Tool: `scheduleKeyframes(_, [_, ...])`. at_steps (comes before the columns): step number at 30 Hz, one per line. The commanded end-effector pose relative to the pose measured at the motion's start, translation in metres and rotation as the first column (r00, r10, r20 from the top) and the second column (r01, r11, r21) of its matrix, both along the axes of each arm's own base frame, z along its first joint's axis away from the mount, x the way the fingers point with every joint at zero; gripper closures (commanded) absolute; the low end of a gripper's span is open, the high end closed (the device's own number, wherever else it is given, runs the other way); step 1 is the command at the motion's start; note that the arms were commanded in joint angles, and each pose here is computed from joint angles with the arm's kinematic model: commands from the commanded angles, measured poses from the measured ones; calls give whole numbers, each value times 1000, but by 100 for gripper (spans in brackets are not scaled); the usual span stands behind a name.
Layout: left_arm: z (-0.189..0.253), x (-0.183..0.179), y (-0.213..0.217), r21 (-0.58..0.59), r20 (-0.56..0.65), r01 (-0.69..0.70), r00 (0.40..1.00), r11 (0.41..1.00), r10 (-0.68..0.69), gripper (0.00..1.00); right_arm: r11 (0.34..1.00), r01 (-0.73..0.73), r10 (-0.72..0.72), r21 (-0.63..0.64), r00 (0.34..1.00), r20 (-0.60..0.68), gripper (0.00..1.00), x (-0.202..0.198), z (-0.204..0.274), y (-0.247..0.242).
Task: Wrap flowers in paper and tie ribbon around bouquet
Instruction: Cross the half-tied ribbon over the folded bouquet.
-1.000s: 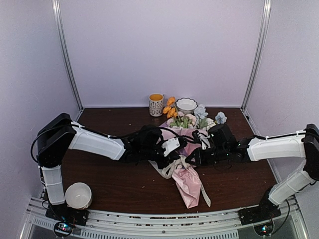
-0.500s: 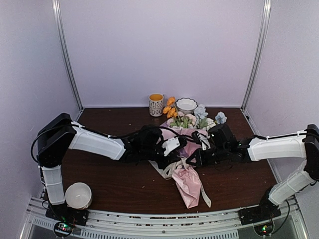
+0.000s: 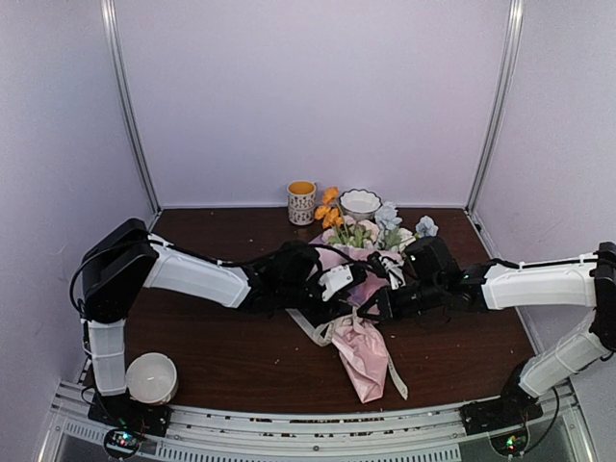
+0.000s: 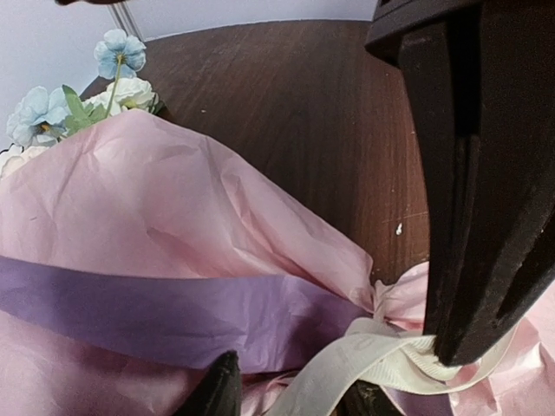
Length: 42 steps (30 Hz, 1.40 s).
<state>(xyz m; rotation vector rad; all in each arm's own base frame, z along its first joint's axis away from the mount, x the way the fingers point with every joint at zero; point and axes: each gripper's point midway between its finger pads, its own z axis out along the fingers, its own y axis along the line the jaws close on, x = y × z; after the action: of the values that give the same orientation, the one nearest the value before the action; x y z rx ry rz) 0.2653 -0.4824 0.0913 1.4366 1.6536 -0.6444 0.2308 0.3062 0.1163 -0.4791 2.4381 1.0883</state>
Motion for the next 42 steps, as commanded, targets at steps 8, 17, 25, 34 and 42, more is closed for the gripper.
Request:
scheduleKeyframes(8, [-4, 13, -6, 12, 26, -66, 997, 998, 66, 66, 978, -138, 135, 154, 990, 33, 100, -17, 40, 21])
scheduleKeyframes(17, [8, 6, -4, -47, 20, -56, 998, 997, 57, 90, 993, -106, 104, 54, 994, 24, 84, -13, 24, 8])
scheduleKeyframes(25, [9, 5, -2, -55, 24, -58, 998, 997, 60, 97, 999, 33, -33, 12, 996, 77, 66, 17, 38, -28])
scheduleKeyframes(34, [15, 4, -2, -74, 28, -56, 998, 996, 58, 98, 981, 182, -179, 60, 982, -52, 86, 40, 10, -30])
scheduleKeyframes(42, [14, 4, -1, -77, 24, -59, 998, 995, 61, 96, 988, 137, -128, 77, 986, -105, 87, 34, -3, -1])
